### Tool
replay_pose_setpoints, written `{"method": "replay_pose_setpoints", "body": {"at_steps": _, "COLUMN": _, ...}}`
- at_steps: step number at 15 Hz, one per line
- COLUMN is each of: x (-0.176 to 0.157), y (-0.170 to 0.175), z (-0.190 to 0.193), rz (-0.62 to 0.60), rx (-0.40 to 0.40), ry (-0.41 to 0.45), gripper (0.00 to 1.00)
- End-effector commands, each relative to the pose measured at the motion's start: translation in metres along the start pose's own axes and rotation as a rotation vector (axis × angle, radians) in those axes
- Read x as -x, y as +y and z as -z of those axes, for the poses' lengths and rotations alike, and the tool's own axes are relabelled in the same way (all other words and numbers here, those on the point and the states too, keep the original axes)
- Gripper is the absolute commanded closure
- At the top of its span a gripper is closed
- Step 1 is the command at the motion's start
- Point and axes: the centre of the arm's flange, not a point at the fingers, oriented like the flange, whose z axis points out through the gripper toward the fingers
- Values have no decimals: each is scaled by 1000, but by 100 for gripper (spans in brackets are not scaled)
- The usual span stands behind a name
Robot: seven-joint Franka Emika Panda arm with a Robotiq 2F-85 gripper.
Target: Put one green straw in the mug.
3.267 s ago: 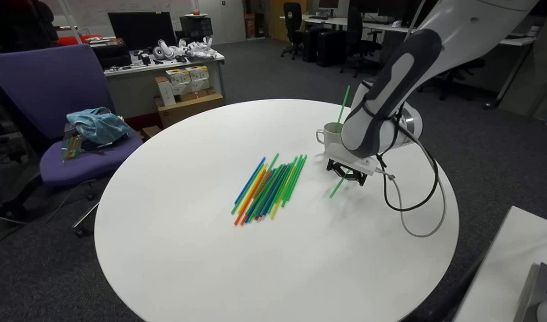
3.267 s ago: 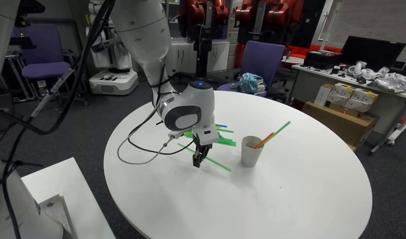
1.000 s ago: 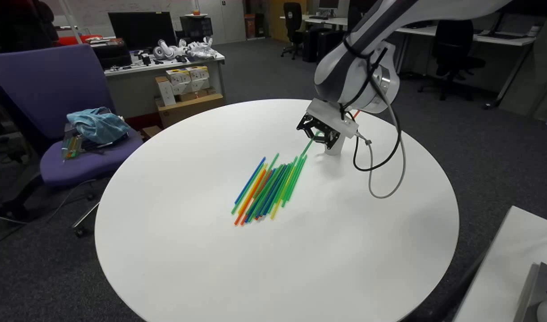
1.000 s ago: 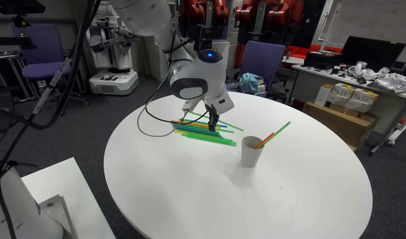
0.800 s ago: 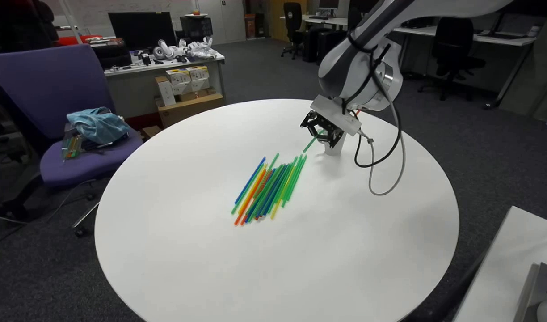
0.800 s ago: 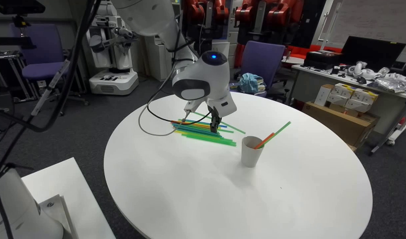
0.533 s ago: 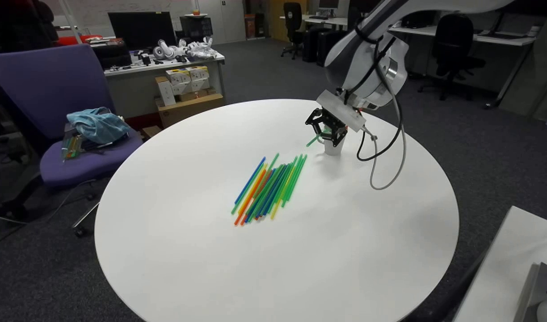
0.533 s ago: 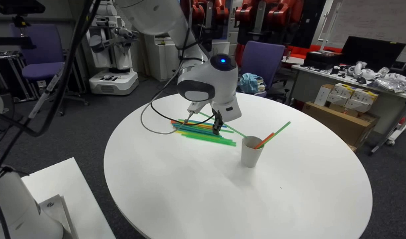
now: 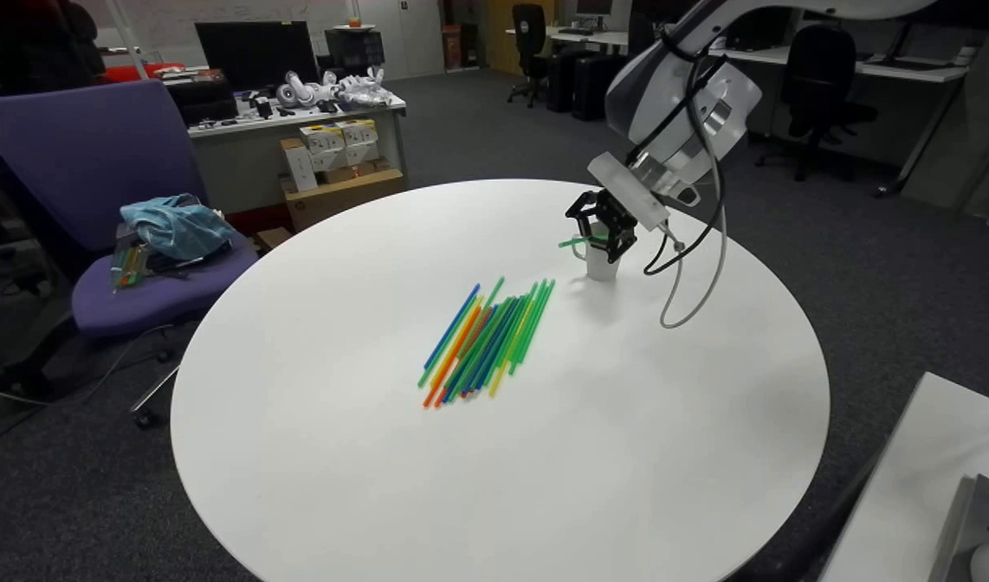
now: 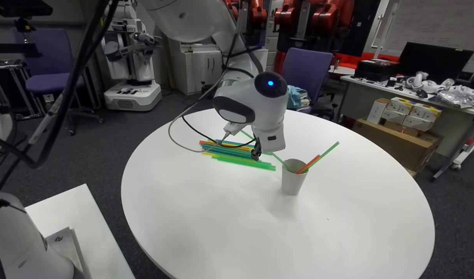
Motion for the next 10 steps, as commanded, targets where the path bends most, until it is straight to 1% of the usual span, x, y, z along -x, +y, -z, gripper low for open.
{"method": "replay_pose_setpoints", "body": {"at_steps": 1, "x": -15, "y": 5, "z": 5, "rz": -99, "rx": -88, "ry": -30, "gripper": 100}}
{"method": "replay_pose_setpoints", "body": {"at_steps": 10, "x": -37, "y": 13, "z": 1, "rz": -307, "rx": -193, "ry": -31, "gripper": 100}}
